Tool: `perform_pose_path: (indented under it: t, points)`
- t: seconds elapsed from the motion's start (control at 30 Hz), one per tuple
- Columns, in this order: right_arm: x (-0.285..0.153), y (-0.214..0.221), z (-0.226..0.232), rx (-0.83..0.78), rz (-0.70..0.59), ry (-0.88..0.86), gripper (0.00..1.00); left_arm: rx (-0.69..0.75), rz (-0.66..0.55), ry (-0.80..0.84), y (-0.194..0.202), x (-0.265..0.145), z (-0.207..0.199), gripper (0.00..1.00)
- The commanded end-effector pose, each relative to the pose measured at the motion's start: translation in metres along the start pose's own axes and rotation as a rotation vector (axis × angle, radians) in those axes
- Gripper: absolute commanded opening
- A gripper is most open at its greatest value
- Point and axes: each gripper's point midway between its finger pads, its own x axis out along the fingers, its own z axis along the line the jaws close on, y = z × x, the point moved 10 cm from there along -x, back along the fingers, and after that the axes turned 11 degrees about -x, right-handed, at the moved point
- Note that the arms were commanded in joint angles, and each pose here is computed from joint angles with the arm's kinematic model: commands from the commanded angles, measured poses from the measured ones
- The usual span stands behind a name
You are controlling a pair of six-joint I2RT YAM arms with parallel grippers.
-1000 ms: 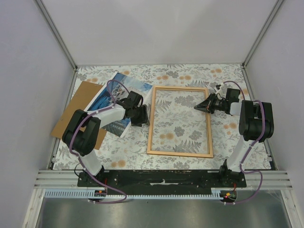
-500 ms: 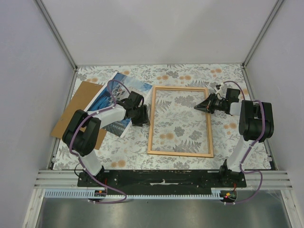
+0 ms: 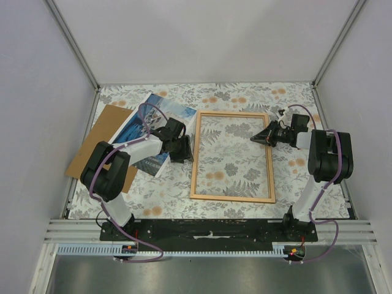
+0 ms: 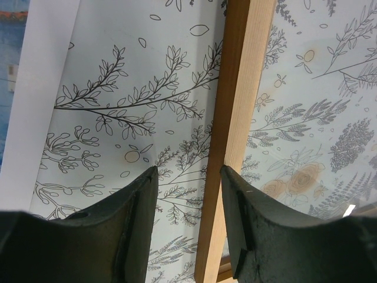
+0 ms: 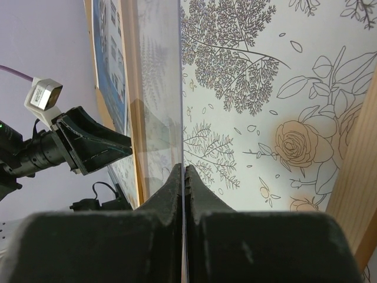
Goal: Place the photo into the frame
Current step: Place the glass panel on the frame body.
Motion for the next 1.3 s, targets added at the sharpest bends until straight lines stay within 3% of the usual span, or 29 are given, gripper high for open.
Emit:
perform_pose_path:
  t: [0.0,1.27]
  points:
    - [-0.004,-0.004,0.01,-0.055,-0.025,0.01,0.0,-0.014,-0.034,-0.012,0.0,-0.002,-0.003,0.54]
    - [0.004,0.003,0.015,-0.059,-0.007,0.006,0.0,-0.014,-0.036,-0.011,-0.001,-0.002,-0.004,0.54]
